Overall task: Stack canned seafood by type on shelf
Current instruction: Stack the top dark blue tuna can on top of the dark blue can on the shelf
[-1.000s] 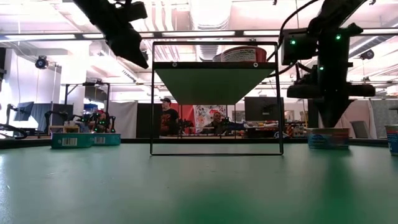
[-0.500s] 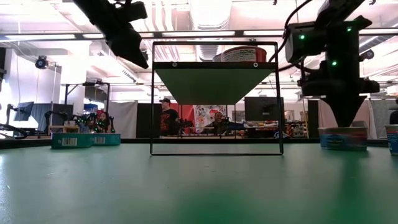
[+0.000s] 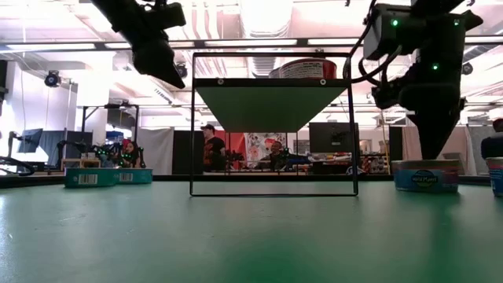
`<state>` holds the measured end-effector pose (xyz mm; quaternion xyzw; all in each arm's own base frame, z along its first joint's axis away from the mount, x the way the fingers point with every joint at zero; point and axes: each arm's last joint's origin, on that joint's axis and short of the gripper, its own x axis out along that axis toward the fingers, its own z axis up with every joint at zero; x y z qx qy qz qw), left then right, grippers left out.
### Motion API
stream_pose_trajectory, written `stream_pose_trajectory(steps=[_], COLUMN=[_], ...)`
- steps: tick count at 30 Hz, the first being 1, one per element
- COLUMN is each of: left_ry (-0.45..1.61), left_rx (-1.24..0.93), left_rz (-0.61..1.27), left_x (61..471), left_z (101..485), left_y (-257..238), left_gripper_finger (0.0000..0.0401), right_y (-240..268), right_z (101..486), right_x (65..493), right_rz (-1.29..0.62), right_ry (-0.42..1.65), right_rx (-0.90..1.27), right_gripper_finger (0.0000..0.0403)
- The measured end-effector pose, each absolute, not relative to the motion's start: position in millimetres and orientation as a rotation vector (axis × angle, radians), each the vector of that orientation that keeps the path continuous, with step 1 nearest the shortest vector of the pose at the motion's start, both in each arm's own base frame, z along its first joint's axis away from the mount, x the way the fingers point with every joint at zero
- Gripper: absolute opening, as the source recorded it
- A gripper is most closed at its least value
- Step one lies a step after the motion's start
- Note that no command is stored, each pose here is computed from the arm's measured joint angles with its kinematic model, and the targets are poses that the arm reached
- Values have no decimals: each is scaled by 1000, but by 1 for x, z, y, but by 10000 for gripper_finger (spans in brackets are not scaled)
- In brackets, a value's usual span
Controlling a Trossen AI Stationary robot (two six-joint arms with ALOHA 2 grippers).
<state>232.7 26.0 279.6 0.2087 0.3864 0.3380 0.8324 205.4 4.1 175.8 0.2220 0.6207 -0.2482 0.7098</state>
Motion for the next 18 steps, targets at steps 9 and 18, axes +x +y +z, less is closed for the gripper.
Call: stream_pose_trajectory(steps=[9, 18], left_ry=[905, 772], left_rx=[482, 494], left_rz=[592, 494], left_x=[226, 209], left_z=[271, 250], left_y=[24, 20], left_gripper_finger=[277, 277], right_y=[18, 28], right_z=[177, 177], right_x=[209, 213], right_rz=[-385, -232], right_ry=[1403, 1386], right_rx=[591, 513], right_gripper_finger=[9, 9])
